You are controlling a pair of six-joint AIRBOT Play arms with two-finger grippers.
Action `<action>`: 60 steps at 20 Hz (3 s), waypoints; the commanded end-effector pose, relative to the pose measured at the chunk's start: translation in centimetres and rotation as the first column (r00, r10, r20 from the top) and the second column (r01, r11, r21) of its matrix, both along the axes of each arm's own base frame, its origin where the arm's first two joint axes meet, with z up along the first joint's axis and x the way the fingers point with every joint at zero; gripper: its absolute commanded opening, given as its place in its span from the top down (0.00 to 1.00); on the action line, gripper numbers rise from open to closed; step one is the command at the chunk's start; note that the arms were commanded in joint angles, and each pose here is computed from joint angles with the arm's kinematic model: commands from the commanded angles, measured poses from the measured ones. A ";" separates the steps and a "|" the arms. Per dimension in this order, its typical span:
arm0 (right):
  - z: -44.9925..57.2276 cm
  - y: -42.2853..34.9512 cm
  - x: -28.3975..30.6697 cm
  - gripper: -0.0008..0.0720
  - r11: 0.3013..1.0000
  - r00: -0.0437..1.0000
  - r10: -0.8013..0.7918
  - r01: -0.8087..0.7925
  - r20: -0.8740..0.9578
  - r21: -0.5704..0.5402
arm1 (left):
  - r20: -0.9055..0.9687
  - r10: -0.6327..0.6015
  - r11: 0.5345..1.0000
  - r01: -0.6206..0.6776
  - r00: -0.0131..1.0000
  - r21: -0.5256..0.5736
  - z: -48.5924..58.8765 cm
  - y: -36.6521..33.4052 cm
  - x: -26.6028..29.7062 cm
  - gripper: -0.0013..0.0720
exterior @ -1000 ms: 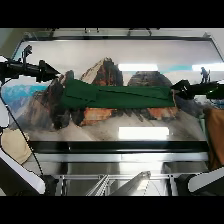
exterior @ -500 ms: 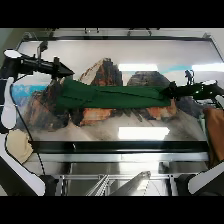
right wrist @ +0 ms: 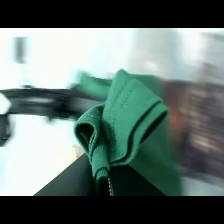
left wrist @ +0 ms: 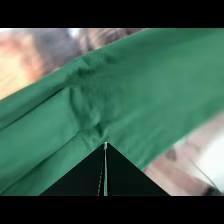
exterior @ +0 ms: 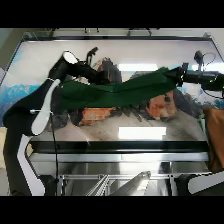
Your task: Fold the shirts.
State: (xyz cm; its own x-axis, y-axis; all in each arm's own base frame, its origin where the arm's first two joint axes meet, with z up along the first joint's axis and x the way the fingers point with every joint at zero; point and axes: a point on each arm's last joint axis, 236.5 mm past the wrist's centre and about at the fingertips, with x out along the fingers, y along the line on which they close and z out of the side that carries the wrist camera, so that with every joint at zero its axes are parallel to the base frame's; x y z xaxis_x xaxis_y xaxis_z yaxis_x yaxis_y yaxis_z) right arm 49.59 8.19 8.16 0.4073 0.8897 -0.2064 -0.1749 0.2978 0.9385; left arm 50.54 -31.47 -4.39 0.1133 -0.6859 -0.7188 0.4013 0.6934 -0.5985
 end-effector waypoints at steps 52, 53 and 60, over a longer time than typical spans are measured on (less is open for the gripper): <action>-18.4 17.1 4.5 0.09 0.900 0.980 0.101 -0.162 -0.169 -0.404 | 0.077 -0.131 0.972 0.144 0.988 -0.184 19.5 10.6 -7.8 0.95; -18.6 18.1 4.4 0.09 0.919 0.978 0.101 -0.162 -0.183 -0.361 | 0.080 -0.130 0.973 0.143 0.988 -0.183 19.4 10.9 -7.7 0.95; -19.0 24.9 1.5 0.10 0.956 0.921 0.204 -0.261 -0.333 -0.135 | 0.100 -0.178 0.966 0.193 0.979 -0.174 19.3 11.1 -8.3 0.95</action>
State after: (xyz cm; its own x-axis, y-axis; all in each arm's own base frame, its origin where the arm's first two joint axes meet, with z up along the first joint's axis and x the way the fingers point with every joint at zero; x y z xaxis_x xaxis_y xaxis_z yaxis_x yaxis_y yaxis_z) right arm 52.91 30.46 -10.34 0.1650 0.8564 -0.4893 -0.0294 0.5001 0.8655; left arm 42.65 -20.46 15.02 0.0445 -0.8199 -0.5707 0.5488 0.4974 -0.6718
